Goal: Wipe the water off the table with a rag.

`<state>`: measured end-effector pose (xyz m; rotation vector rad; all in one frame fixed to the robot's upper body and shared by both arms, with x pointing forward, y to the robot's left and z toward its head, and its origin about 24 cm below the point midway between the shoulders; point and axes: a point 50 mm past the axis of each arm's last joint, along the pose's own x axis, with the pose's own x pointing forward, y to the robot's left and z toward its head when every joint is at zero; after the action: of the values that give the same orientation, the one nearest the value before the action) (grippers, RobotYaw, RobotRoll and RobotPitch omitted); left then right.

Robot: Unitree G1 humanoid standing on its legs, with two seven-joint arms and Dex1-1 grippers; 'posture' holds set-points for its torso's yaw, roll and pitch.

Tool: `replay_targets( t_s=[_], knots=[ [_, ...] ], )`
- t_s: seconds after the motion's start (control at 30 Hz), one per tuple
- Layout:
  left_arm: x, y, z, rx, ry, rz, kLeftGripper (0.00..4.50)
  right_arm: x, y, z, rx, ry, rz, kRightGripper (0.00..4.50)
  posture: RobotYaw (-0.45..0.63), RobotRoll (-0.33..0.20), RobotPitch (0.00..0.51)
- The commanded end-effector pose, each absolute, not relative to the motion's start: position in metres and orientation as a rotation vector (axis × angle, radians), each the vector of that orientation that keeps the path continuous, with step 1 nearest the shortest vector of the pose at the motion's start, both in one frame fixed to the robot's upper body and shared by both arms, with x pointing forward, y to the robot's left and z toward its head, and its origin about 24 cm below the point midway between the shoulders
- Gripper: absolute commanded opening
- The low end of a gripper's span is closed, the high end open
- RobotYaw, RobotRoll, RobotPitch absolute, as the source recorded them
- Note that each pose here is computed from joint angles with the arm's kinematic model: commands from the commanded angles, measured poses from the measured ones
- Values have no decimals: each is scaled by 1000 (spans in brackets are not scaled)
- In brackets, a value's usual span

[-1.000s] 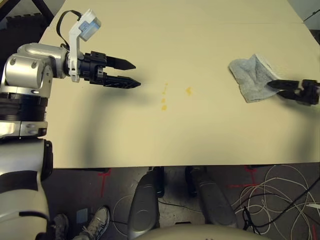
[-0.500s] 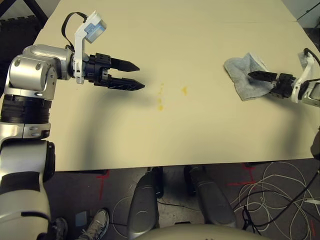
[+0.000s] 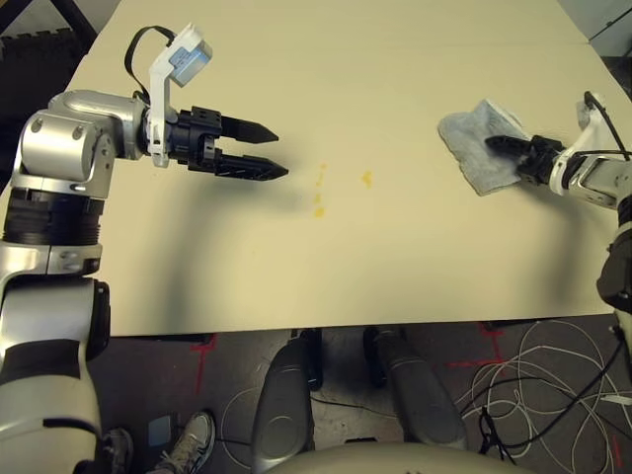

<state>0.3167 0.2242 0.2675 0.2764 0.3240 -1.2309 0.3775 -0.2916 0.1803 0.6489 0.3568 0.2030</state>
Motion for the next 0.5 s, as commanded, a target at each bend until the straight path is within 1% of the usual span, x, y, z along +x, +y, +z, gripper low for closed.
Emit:
replay_targets(
  t_s=[0.03,0.07,0.17,0.3,0.4,0.5],
  knots=[
    [316,221,264,276,332,-1242,4500,380,-292,178,641,328,171,252,-76,0,274],
    [316,221,264,277,332,-1243,4500,381,-289,181,634,318,184,60,-80,0,273],
    [317,221,264,276,333,-1244,4500,387,-272,193,626,301,267,50,-83,0,274],
    [317,223,264,279,333,-1242,4500,388,-231,223,643,298,465,50,-81,0,277],
    [316,224,266,283,331,-1240,4500,376,-196,238,651,308,600,50,-80,0,282],
    [316,225,266,286,330,-1238,4500,356,-155,243,669,334,728,50,-79,0,288]
  ],
)
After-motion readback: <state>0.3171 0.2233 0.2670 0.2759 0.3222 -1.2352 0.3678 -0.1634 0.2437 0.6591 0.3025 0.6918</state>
